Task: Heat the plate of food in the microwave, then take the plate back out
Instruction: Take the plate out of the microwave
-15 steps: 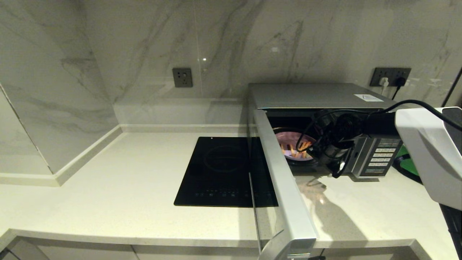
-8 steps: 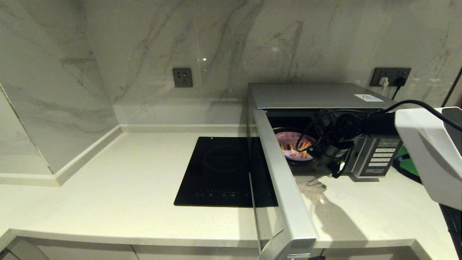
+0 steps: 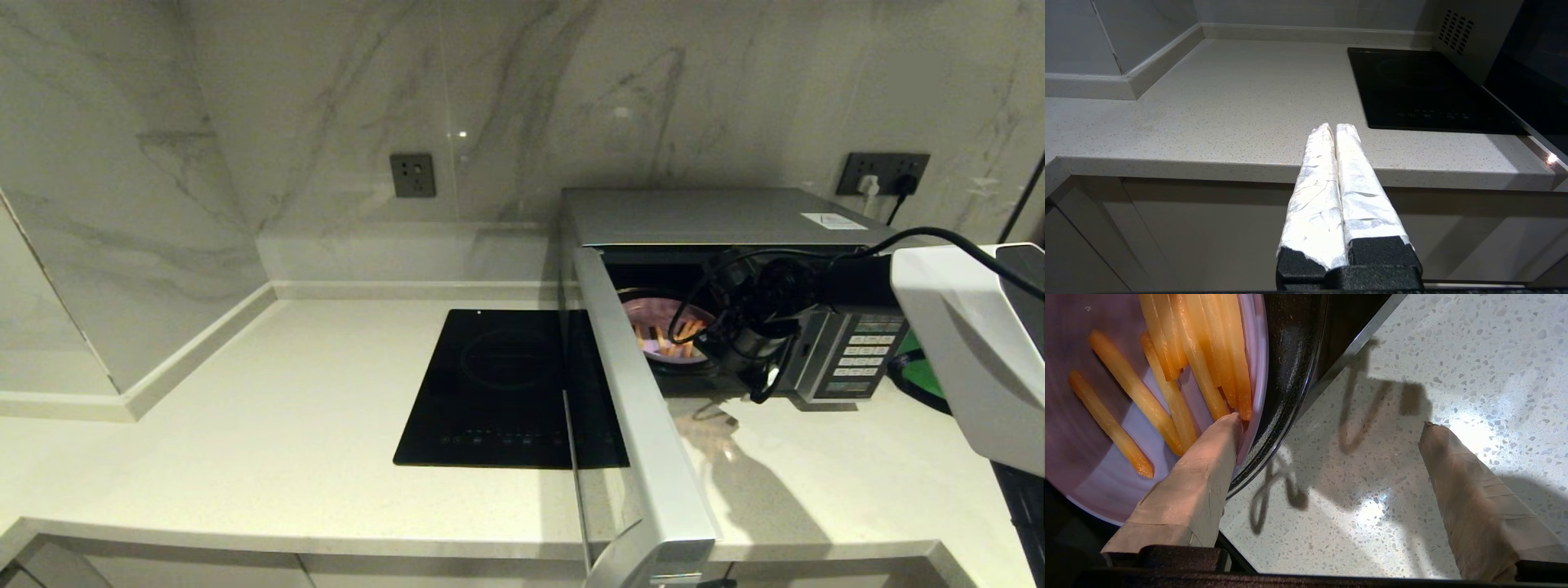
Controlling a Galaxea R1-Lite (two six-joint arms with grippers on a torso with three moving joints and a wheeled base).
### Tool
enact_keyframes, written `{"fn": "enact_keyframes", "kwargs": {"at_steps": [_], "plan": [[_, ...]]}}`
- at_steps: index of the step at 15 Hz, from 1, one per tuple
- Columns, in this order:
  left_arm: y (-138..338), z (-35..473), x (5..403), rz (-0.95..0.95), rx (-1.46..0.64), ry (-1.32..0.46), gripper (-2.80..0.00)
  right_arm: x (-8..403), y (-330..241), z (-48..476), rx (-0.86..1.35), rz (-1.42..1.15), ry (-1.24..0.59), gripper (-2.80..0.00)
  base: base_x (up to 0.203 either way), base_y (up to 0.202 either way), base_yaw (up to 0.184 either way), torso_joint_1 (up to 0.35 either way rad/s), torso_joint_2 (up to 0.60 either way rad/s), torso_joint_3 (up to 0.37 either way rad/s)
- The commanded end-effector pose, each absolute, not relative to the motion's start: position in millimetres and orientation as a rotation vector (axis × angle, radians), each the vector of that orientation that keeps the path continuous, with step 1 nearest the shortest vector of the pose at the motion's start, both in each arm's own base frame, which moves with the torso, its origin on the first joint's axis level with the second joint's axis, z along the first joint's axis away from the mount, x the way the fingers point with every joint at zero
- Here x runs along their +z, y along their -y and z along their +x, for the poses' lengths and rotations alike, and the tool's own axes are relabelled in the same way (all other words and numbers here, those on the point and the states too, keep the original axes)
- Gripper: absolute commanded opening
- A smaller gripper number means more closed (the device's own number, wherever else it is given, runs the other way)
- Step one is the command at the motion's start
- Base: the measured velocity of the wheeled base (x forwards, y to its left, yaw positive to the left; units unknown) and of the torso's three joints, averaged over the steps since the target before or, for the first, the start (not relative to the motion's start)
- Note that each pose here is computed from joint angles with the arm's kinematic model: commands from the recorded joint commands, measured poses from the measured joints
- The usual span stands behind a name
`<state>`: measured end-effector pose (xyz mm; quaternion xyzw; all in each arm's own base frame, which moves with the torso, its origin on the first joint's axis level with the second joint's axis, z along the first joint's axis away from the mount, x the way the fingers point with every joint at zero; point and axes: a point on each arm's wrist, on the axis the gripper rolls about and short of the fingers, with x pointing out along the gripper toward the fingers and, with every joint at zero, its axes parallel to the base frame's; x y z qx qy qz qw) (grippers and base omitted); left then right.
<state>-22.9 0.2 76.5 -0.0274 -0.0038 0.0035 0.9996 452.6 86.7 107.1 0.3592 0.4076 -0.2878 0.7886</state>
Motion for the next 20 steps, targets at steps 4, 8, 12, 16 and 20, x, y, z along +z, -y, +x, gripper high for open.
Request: {"fn": "enact_keyframes", "kwargs": {"at_steps": [4,8,12,16,20], "plan": [[-0.2,-22.9,76.5,-0.055,0.007,0.008,-2.80,106.5,-86.8,452.2,-0.628,0.775,-0.878,0.00,0.000,0.000,0.000,0.000,0.00,0.000],[-0.2,-22.9,76.5,-0.055,0.007,0.008,-2.80,106.5,-87.4,452.1,-0.628,0.773,-0.877,-2.80,0.000,0.000,0.000,0.000,0.00,0.000],[-0.2,-22.9,76.5,-0.055,0.007,0.008,-2.80,106.5,-86.7,452.3,-0.631,0.773,-0.875,-2.80,0.000,0.000,0.000,0.000,0.00,0.000],[-0.2,-22.9,76.5,-0.055,0.007,0.008,-2.80,108.7,-86.7,452.3,-0.627,0.776,-0.869,-2.80,0.000,0.000,0.000,0.000,0.00,0.000],[-0.2,-22.9,76.5,-0.055,0.007,0.008,-2.80,110.8,-86.6,451.9,-0.625,0.779,-0.865,-2.80,0.000,0.000,0.000,0.000,0.00,0.000]]}}
